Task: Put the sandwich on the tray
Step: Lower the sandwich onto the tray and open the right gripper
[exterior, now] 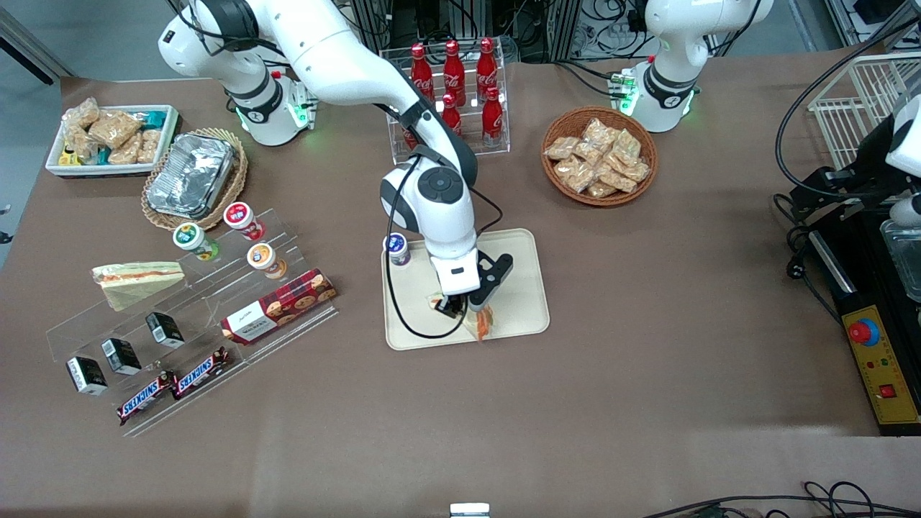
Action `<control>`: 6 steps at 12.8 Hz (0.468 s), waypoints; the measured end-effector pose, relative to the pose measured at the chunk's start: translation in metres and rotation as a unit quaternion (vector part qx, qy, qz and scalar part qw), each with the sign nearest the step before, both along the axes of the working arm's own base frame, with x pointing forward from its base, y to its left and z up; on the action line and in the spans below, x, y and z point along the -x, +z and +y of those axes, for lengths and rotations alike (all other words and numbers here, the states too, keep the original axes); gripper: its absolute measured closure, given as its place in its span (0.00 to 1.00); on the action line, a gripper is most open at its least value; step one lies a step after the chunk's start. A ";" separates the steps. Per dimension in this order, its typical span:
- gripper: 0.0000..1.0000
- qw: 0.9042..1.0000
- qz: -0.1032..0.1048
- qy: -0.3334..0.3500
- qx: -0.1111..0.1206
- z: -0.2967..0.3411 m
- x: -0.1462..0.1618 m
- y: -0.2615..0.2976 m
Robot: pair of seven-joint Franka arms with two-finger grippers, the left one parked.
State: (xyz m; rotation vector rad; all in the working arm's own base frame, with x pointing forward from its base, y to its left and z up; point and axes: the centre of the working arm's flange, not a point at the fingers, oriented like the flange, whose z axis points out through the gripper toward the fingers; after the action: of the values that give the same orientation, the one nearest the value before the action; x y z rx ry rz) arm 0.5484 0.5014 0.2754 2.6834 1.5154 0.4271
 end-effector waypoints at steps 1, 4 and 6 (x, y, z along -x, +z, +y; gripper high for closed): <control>0.81 0.999 0.015 0.033 -0.013 -0.006 -0.005 -0.007; 0.81 0.992 0.038 0.112 -0.041 -0.030 -0.023 -0.019; 0.81 0.986 0.039 0.155 -0.038 -0.033 -0.021 -0.026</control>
State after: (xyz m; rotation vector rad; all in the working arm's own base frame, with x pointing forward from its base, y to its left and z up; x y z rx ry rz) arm 0.5698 0.4680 0.2493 2.5500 1.9887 0.4001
